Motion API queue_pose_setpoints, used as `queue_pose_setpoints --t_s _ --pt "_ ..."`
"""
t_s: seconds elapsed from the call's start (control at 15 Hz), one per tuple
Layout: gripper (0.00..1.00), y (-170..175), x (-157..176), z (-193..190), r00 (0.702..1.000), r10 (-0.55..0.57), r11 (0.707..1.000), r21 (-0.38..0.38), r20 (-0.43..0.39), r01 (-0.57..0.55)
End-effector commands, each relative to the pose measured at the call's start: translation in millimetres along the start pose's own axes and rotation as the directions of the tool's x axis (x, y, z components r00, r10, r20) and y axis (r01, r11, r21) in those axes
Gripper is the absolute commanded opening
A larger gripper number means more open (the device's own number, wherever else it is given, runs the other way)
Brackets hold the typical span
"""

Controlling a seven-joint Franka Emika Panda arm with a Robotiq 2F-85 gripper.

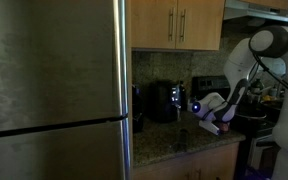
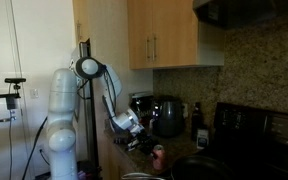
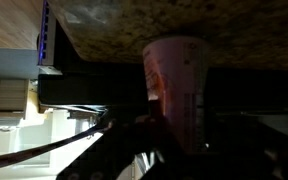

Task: Move the can to the right then back to the left of the counter

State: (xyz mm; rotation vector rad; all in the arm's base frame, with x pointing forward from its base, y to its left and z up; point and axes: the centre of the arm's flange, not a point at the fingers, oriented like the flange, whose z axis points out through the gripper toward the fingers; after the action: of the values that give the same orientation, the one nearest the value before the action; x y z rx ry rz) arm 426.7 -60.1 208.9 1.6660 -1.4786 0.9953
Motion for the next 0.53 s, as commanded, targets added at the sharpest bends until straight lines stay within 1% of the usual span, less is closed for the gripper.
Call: queue_pose_setpoints --t_s 0.0,0.07,0.13,0.2,0.33,0.4,0.47 --pt "0.12 -4.7 -12.4 11.7 0.999 0.023 1.0 -0.018 -0.027 -0.023" --pt "0.12 -5.5 -11.2 11.1 0.999 0.029 0.999 -0.018 -0.029 -0.029" --pt "0.62 -5.8 -9.3 9.8 0.999 0.03 0.999 -0.022 -0.03 -0.031" --pt "0.63 -5.8 -7.8 8.7 0.999 0.034 0.999 -0.019 -0.033 -0.035" --pt "0.75 -6.2 -7.7 8.8 0.999 0.035 0.999 -0.02 -0.036 -0.035" --pt "0.84 -6.1 -8.8 9.7 0.999 0.033 0.999 -0.022 -0.037 -0.034" --pt "0.9 -5.7 -9.1 9.2 0.999 0.03 0.999 -0.024 -0.034 -0.031"
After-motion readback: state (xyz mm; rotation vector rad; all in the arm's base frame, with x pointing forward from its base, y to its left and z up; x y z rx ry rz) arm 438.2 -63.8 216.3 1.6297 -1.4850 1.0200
